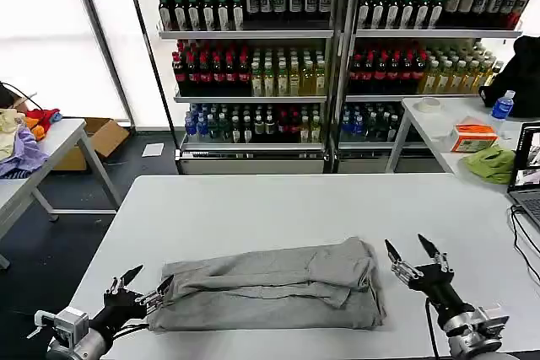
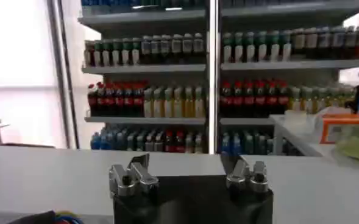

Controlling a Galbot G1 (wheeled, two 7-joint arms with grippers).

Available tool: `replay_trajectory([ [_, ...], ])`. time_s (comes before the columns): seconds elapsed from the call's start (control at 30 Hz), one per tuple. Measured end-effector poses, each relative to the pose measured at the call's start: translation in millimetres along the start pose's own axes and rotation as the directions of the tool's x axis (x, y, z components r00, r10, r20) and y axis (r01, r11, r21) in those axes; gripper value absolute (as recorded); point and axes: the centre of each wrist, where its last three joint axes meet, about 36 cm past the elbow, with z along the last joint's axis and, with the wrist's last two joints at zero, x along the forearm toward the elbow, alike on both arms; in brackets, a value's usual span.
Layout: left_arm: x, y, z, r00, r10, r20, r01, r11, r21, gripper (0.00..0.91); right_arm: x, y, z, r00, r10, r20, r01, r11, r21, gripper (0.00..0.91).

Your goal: Fold and organize the clothes.

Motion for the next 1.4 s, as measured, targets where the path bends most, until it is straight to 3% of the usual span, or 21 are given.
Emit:
replay_trajectory([
  [0.23,-10.4,-22.5,14.9,0.997,-0.077,-0.007,0.078,0.989,0.125,0.907,5.2,-7.1,8.4,0.999,0.031,0.009,-0.031,0.999,0.024,0.907],
  [0.57,-31.1,-45.6,35.0,0.990,-0.130,-0.057,0.139,0.970,0.201,0.887,6.9,-10.8,13.4,0.999,0.040,0.011,-0.040,0.999,0.024,0.907],
  [0.63,-35.4,-47.1,38.4,0.988,-0.141,-0.066,0.152,0.966,0.209,0.564,6.7,-11.4,13.9,0.999,0.041,0.010,-0.041,0.999,0.020,0.907],
  [0.73,-39.6,-49.3,46.0,0.985,-0.152,-0.087,0.168,0.961,0.222,0.181,6.0,-11.7,13.3,0.999,0.041,0.013,-0.041,0.999,0.013,0.907],
  [0.8,-41.4,-51.4,51.1,0.983,-0.156,-0.099,0.175,0.958,0.229,0.081,5.2,-11.8,12.7,0.999,0.041,0.015,-0.041,0.999,0.007,0.907],
  [0.93,-43.2,-56.0,59.7,0.980,-0.166,-0.110,0.188,0.953,0.237,0.010,4.0,-10.2,12.4,0.999,0.035,0.021,-0.034,0.999,-0.008,0.907],
  [1.4,-48.8,-78.1,76.1,0.979,-0.170,-0.115,0.196,0.942,0.274,0.000,2.6,-3.2,12.3,0.999,0.015,0.030,-0.014,0.999,-0.050,0.907],
])
